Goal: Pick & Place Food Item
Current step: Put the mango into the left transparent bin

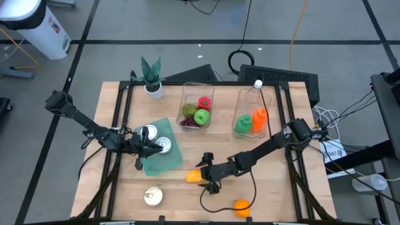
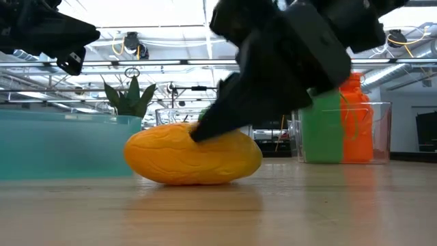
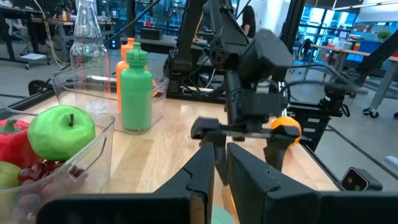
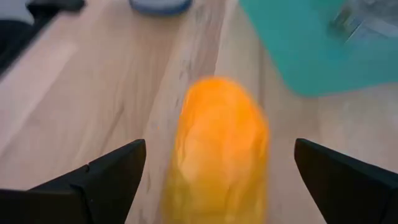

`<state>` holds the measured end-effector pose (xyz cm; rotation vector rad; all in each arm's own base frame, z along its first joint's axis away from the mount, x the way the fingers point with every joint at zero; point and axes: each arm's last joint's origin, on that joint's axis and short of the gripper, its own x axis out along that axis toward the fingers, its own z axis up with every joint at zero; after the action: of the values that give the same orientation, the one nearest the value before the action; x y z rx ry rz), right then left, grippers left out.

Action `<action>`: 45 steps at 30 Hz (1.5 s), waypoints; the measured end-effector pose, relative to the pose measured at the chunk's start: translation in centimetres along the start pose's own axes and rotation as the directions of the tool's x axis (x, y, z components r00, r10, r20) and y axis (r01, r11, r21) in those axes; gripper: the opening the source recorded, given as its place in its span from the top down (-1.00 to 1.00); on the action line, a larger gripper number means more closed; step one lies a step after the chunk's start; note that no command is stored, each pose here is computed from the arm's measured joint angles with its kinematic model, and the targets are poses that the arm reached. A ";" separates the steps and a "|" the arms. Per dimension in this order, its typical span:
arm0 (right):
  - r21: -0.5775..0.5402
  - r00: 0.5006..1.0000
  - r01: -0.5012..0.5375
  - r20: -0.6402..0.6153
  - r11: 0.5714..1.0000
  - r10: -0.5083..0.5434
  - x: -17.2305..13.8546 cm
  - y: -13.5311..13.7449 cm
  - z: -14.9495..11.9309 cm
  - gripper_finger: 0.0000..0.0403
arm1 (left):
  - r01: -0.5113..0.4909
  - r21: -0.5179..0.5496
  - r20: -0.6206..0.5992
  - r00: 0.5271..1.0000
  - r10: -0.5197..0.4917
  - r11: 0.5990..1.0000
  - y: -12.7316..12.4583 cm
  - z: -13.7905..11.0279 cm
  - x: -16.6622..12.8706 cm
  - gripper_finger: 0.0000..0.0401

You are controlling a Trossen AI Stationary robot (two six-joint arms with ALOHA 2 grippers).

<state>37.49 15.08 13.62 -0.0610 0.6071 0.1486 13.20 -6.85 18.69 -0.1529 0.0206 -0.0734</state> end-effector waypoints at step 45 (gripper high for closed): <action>0.051 0.982 -0.005 0.190 0.999 -0.005 -4.8 -5.6 5.9 -0.11 | -0.001 0.008 -0.012 1.000 0.001 1.000 0.0 -0.1 0.0 0.75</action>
<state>37.78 9.56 21.32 0.0027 0.4194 0.1369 13.20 -6.86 18.56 -0.1449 0.0321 -0.0733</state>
